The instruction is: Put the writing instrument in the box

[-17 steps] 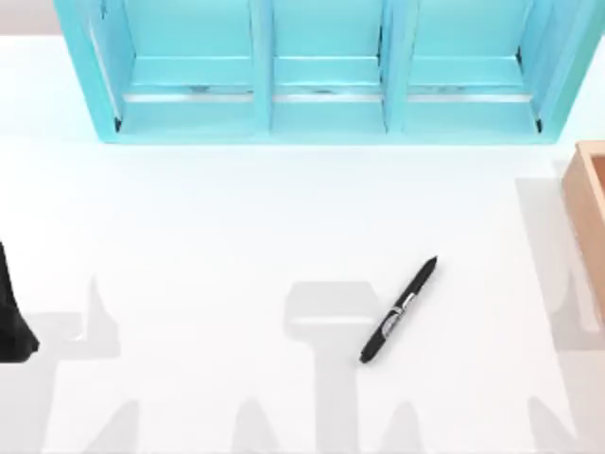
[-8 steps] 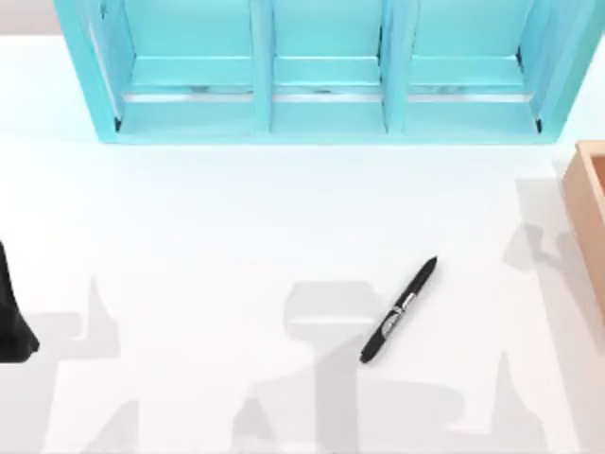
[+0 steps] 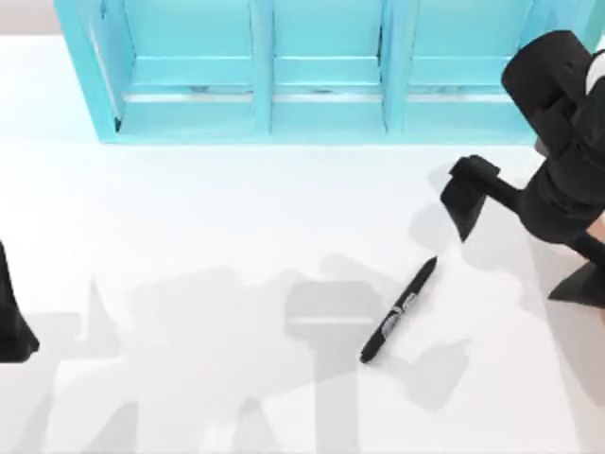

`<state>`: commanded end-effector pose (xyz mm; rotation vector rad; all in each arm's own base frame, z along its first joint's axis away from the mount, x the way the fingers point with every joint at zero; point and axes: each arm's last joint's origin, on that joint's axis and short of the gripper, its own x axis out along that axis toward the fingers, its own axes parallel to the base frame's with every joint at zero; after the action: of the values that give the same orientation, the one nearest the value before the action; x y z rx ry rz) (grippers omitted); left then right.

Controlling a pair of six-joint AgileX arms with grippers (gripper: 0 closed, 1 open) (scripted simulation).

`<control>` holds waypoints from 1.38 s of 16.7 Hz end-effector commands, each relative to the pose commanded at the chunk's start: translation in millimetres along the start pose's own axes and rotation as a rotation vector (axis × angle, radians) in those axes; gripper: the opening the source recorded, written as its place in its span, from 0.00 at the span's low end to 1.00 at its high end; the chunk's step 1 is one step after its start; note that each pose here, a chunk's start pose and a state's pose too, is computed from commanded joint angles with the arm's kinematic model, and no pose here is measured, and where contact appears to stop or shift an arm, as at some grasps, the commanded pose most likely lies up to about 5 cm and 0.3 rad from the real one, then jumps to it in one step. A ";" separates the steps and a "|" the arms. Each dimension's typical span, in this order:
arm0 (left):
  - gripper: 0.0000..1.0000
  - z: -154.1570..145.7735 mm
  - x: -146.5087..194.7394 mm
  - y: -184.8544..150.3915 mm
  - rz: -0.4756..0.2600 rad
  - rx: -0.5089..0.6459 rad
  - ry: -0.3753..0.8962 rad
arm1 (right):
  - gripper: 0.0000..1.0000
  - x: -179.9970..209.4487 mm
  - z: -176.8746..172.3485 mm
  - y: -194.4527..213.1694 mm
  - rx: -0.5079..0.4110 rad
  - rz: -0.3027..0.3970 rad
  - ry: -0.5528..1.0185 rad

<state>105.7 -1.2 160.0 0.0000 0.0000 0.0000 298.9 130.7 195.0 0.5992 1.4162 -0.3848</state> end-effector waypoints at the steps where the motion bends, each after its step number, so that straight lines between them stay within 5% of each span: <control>1: 1.00 0.0 0.0 0.0 0.000 0.000 0.000 | 1.00 6.7 -5.2 15.8 0.003 -0.026 0.020; 6: 1.00 0.0 0.0 0.0 0.000 0.000 0.000 | 1.00 19.2 -33.3 68.0 -0.013 -0.053 0.045; 14: 1.00 0.0 0.0 0.0 0.000 0.000 0.000 | 1.00 24.8 -34.8 70.5 -0.013 -0.052 0.045; 23: 1.00 0.0 0.0 0.0 0.000 0.000 0.000 | 1.00 117.3 -39.9 66.4 -0.014 -0.051 0.045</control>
<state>105.7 -1.2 160.0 0.0000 0.0000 0.0000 321.1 219.1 88.0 0.5640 1.4782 -0.4032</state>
